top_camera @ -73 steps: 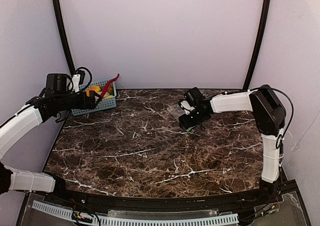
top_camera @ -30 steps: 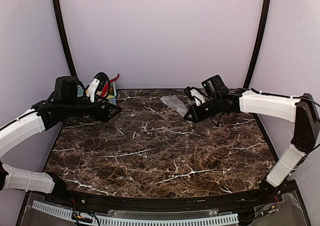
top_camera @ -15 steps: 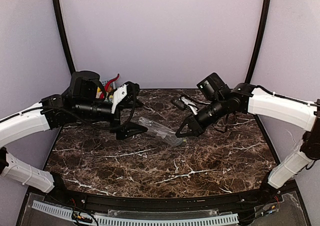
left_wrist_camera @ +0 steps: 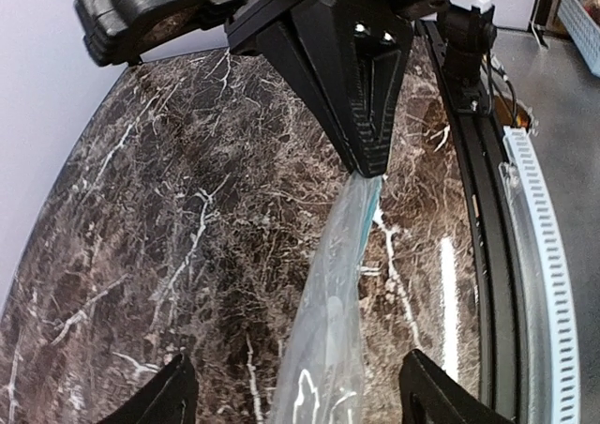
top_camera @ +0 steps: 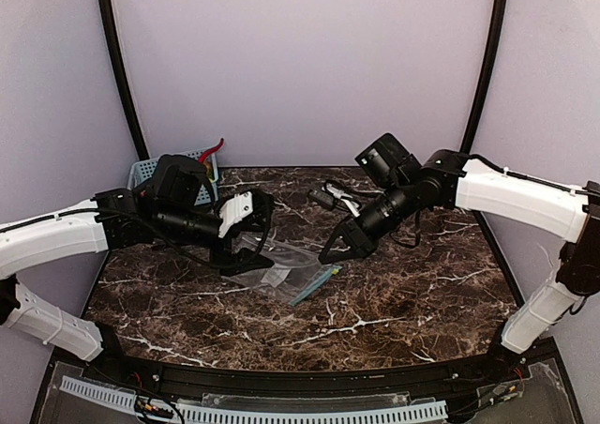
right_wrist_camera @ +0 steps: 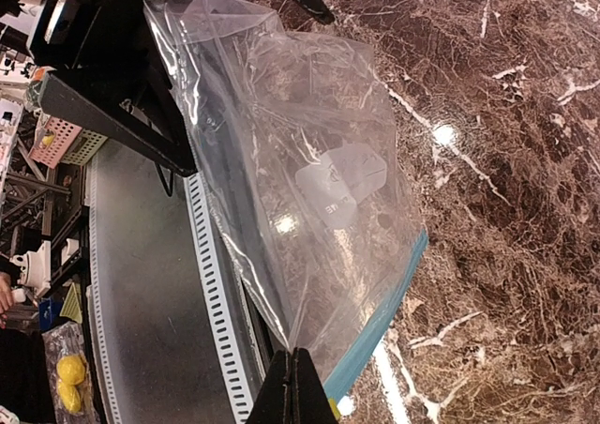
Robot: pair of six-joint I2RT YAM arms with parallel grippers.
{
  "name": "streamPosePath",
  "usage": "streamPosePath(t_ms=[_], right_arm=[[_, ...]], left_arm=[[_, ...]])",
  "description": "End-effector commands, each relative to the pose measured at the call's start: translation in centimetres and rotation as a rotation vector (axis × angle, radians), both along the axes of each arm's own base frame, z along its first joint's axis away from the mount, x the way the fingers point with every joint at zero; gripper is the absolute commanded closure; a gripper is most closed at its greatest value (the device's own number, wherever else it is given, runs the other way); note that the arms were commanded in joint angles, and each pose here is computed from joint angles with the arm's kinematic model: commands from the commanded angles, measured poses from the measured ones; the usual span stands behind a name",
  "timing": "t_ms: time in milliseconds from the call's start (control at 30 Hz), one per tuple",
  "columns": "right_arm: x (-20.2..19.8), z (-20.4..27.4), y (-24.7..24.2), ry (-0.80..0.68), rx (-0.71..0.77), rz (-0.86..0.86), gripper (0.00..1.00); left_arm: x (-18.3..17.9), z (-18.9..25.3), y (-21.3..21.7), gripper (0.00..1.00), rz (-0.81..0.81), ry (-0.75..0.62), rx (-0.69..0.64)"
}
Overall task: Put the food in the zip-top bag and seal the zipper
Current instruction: Pass from the right arm to the left
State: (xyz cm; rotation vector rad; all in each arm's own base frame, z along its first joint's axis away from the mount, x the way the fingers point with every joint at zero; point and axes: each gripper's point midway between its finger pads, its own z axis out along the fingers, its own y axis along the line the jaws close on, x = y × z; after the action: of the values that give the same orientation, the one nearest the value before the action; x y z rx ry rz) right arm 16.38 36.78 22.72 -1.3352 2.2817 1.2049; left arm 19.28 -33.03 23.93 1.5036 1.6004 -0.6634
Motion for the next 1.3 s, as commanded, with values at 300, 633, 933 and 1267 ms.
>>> streamPosePath(t_ms=[300,633,933,1267], right_arm=[[0.1,1.1,0.2,-0.05,0.018,0.005,1.0],[1.4,2.2,0.0,-0.134,0.049,-0.064,0.88],[3.4,8.2,-1.7,-0.376,0.27,-0.247,0.3],[2.9,9.0,-2.6,-0.424,0.523,-0.327,0.32]], left_arm=[[-0.9,-0.4,-0.2,0.73,-0.03,0.061,0.027],[-1.0,1.3,-0.1,0.99,-0.008,0.061,-0.031],[1.2,3.8,0.7,0.99,0.045,0.183,-0.151],[0.1,4.8,0.7,0.99,-0.042,0.267,-0.213]])
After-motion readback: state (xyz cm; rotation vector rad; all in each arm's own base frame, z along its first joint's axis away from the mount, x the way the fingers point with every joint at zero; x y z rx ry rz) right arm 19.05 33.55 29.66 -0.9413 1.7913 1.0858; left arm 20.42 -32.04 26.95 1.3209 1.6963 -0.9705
